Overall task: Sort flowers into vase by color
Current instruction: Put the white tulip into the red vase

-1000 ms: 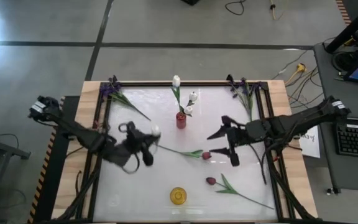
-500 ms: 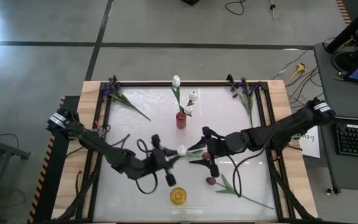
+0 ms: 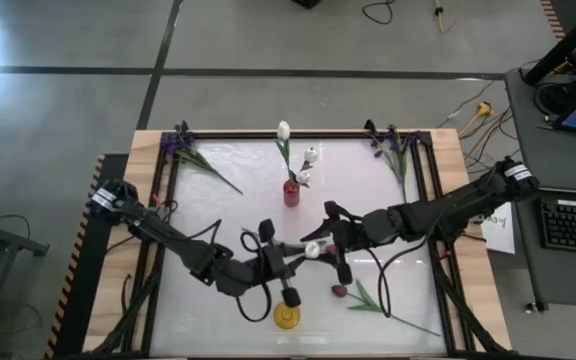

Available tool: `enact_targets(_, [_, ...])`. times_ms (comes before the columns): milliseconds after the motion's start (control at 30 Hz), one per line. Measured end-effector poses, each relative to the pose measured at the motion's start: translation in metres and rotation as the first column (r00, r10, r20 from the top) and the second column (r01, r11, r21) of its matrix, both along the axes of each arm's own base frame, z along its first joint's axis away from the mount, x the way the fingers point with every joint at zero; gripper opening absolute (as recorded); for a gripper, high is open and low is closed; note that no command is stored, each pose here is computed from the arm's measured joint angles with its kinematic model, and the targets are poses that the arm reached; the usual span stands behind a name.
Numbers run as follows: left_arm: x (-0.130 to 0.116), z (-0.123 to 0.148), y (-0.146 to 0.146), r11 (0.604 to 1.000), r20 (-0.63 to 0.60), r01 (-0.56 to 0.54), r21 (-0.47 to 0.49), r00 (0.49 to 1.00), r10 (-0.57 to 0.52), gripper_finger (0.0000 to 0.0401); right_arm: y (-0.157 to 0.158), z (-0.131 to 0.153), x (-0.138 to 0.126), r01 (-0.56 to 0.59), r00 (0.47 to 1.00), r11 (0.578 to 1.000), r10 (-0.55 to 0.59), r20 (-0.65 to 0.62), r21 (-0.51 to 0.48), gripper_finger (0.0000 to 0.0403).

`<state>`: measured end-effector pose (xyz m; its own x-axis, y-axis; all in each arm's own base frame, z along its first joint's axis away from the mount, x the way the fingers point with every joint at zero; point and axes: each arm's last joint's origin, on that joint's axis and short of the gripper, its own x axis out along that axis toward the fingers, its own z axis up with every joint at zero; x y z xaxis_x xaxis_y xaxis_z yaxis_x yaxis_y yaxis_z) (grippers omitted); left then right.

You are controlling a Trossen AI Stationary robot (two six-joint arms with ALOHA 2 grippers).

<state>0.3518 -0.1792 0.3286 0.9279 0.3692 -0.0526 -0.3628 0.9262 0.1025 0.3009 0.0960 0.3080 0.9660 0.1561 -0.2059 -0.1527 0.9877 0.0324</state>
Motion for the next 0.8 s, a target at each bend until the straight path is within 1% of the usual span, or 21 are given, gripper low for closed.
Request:
enact_targets(200, [0.005,-0.006,0.011,0.999,-0.002,-0.035,-0.027,0.999,0.035,0.0,0.0,-0.001,-0.001,-0.003,1.0,1.0,0.003,-0.015,-0.017,0.0078])
enact_targets(300, [0.006,-0.006,0.016,0.996,0.009,-0.077,-0.052,0.997,0.077,0.0003,-0.001,-0.002,-0.001,0.005,1.0,1.0,-0.005,-0.025,-0.019,0.0029])
enact_targets(333, [0.006,-0.006,0.017,0.995,0.004,-0.092,-0.048,0.996,0.092,0.0007,-0.001,-0.002,-0.001,0.009,1.0,1.0,-0.009,-0.027,-0.018,0.0019])
enact_targets(433, [0.005,-0.005,0.019,0.994,-0.036,-0.104,-0.021,0.994,0.103,0.0028,-0.002,-0.002,-0.002,0.012,0.999,1.0,-0.012,-0.035,-0.011,0.0015])
enact_targets(533, [0.0,0.001,0.022,0.994,-0.089,-0.113,0.003,0.99,0.113,0.0064,-0.004,0.002,-0.005,0.049,0.998,0.998,-0.05,-0.023,-0.039,0.0014])
enact_targets(600, [-0.007,0.004,0.026,0.991,-0.141,-0.133,0.017,0.981,0.134,0.0092,-0.008,0.005,-0.01,0.11,0.993,0.991,-0.112,-0.022,-0.075,0.0014])
enact_targets(700, [-0.021,0.003,0.034,0.986,-0.234,-0.166,0.02,0.958,0.166,0.0131,-0.018,0.013,-0.019,0.224,0.974,0.967,-0.227,-0.008,-0.123,0.0014])
enact_targets(733, [-0.027,0.003,0.037,0.984,-0.267,-0.179,0.017,0.947,0.177,0.0142,-0.021,0.015,-0.02,0.257,0.966,0.957,-0.258,0.006,-0.137,0.0014])
enact_targets(800, [-0.038,0.001,0.043,0.976,-0.298,-0.217,-0.019,0.933,0.202,0.016,-0.026,0.022,-0.024,0.31,0.951,0.934,-0.307,0.046,-0.177,0.0013])
